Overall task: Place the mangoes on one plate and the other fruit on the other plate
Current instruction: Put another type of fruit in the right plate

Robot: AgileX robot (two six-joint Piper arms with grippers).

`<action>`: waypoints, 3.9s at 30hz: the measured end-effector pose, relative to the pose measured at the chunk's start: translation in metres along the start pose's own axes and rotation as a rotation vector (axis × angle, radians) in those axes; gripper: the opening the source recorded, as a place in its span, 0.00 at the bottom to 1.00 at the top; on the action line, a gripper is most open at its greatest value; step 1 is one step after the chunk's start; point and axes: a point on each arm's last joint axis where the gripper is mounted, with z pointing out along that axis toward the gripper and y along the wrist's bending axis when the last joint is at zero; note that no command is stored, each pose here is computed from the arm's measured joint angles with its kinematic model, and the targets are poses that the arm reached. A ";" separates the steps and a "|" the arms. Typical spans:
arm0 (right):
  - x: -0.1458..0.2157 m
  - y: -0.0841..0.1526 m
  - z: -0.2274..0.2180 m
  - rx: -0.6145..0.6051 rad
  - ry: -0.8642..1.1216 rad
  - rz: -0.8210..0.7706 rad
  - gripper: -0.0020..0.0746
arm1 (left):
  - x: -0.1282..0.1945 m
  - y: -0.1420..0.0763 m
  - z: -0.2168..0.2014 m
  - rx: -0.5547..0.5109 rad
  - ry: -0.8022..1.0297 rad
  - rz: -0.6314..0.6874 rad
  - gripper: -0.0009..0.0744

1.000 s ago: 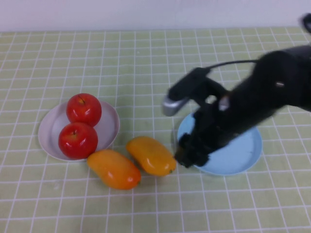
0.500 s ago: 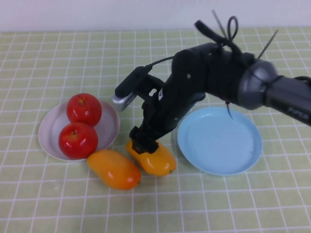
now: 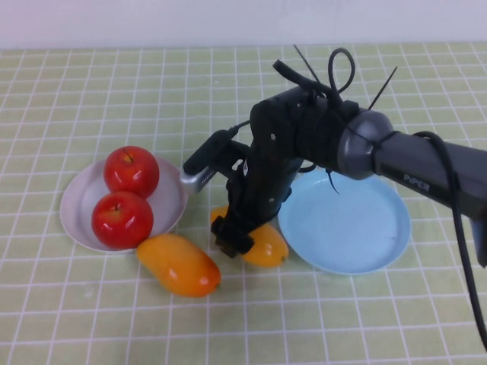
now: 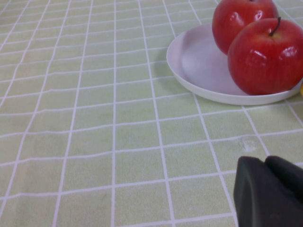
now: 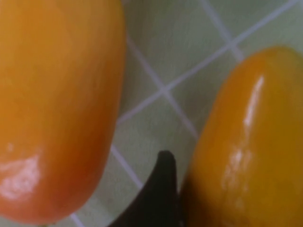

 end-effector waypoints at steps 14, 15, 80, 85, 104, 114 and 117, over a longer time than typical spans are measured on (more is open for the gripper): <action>-0.002 -0.003 -0.002 0.012 0.042 0.043 0.76 | 0.000 0.000 0.000 0.000 0.000 0.000 0.02; -0.004 -0.003 -0.004 0.021 0.043 0.072 0.76 | 0.000 0.000 0.000 0.000 0.000 0.000 0.02; -0.016 0.076 -0.031 -0.059 -0.126 -0.050 0.92 | 0.000 0.000 0.000 0.000 0.000 0.000 0.02; -0.027 0.080 -0.024 -0.063 -0.166 -0.061 0.92 | 0.000 0.000 0.000 0.000 0.000 0.000 0.02; -0.028 0.076 0.021 -0.041 -0.103 -0.096 0.76 | 0.000 0.000 0.000 0.000 0.000 0.000 0.02; -0.029 0.060 -0.027 -0.044 -0.075 0.058 0.77 | 0.000 0.000 0.000 0.000 0.000 0.000 0.02; -0.023 0.038 -0.059 0.025 -0.097 0.190 0.77 | 0.000 0.000 0.000 0.000 0.000 0.000 0.02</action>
